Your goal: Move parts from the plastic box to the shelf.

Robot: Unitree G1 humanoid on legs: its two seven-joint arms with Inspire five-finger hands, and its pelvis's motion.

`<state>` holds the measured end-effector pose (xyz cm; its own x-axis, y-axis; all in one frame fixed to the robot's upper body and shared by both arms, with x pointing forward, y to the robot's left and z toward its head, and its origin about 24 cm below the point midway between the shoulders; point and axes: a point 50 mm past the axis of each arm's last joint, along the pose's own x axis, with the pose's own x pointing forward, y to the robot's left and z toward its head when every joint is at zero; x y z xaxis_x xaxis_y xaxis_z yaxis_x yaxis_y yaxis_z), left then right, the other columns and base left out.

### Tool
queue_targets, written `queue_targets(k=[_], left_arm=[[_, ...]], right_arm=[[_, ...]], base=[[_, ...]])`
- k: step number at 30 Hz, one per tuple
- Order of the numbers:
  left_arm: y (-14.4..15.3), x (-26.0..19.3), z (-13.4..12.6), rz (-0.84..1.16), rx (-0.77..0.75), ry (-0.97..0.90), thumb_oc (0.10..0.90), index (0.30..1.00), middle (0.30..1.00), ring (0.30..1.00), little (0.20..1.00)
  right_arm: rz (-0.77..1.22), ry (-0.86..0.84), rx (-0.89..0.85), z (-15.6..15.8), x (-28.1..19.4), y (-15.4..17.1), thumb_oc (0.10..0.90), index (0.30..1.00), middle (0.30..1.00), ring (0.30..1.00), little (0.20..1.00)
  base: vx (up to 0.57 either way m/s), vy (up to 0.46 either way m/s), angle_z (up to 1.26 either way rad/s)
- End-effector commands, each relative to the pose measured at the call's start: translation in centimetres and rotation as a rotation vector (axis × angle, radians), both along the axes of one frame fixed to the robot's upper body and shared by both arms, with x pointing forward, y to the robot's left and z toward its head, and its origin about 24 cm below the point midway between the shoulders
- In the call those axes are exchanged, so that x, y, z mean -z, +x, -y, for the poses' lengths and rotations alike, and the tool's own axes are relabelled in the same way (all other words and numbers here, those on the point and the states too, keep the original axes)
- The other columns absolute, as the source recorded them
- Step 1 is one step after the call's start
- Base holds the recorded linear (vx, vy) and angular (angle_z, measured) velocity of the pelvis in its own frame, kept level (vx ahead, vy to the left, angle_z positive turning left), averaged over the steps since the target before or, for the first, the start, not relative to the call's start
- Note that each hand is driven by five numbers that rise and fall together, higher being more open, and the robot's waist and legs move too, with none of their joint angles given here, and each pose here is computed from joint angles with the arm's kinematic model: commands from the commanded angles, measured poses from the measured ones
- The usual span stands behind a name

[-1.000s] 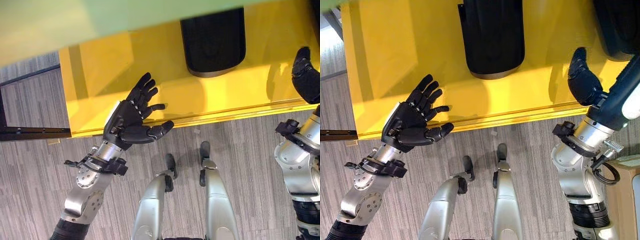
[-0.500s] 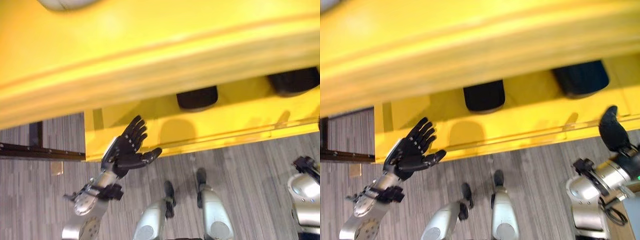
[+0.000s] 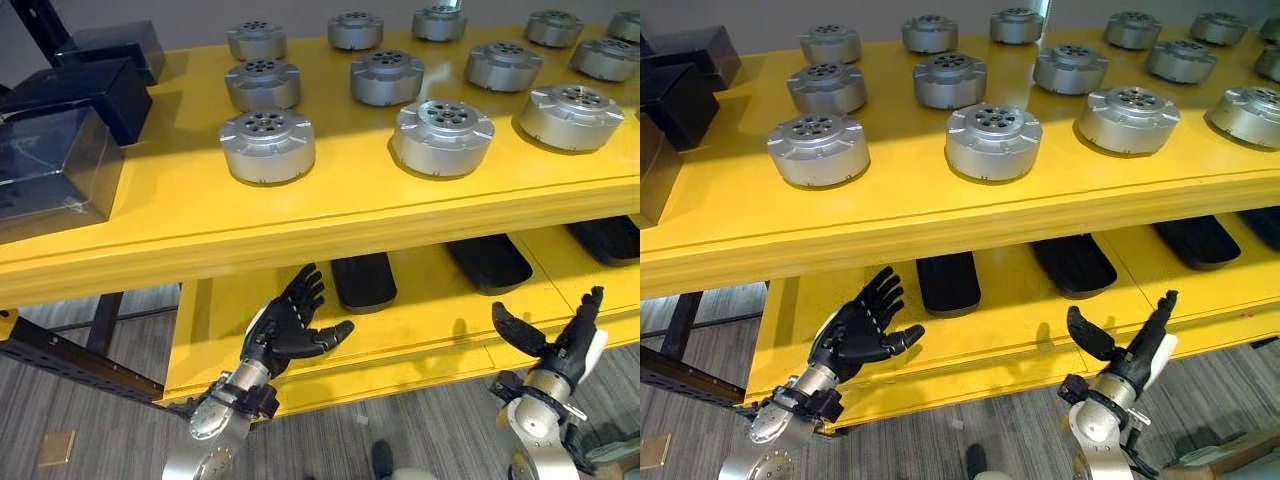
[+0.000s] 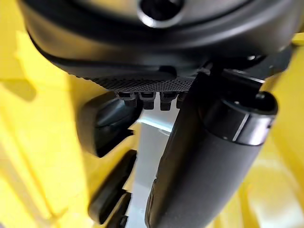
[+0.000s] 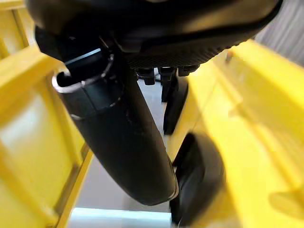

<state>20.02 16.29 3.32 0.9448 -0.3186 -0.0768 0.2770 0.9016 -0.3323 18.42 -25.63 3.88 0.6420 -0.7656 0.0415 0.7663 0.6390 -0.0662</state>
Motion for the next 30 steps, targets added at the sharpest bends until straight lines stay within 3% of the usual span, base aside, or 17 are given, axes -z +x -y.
queue_targets(k=[1, 9, 20, 27, 30], left_arm=[[1.6, -3.3, -0.2, 0.180, 0.012, -0.004, 0.900, 1.000, 1.000, 1.000, 1.000], [0.5, -2.8, 0.0, 0.098, 0.142, 0.015, 0.900, 1.000, 1.000, 1.000, 1.000], [0.8, -4.0, -1.8, 0.150, 0.053, 0.046, 0.900, 1.000, 1.000, 1.000, 1.000], [1.2, -4.3, -2.2, 0.146, 0.040, 0.048, 0.900, 1.000, 1.000, 1.000, 1.000], [0.6, -4.3, -3.0, 0.144, -0.032, 0.023, 0.900, 1.000, 1.000, 1.000, 1.000]], right_arm=[[0.226, -0.158, -0.005, 2.1, -5.6, 1.8, 0.900, 1.000, 1.000, 1.000, 1.000], [0.106, -0.267, 0.159, 4.7, -5.3, -0.7, 0.900, 1.000, 1.000, 1.000, 1.000], [0.127, -0.299, -0.038, 2.9, -5.6, 0.5, 0.900, 1.000, 1.000, 1.000, 1.000], [0.140, -0.280, -0.060, 2.5, -5.9, 1.7, 0.900, 1.000, 1.000, 1.000, 1.000], [0.146, -0.291, -0.161, 1.6, -6.5, 3.1, 0.900, 1.000, 1.000, 1.000, 1.000]], base=[[0.09, 0.272, -0.26], [0.02, 0.207, -0.12], [-0.13, 0.056, -0.90], [-0.09, -0.122, -0.39], [-0.10, -0.277, -0.96]])
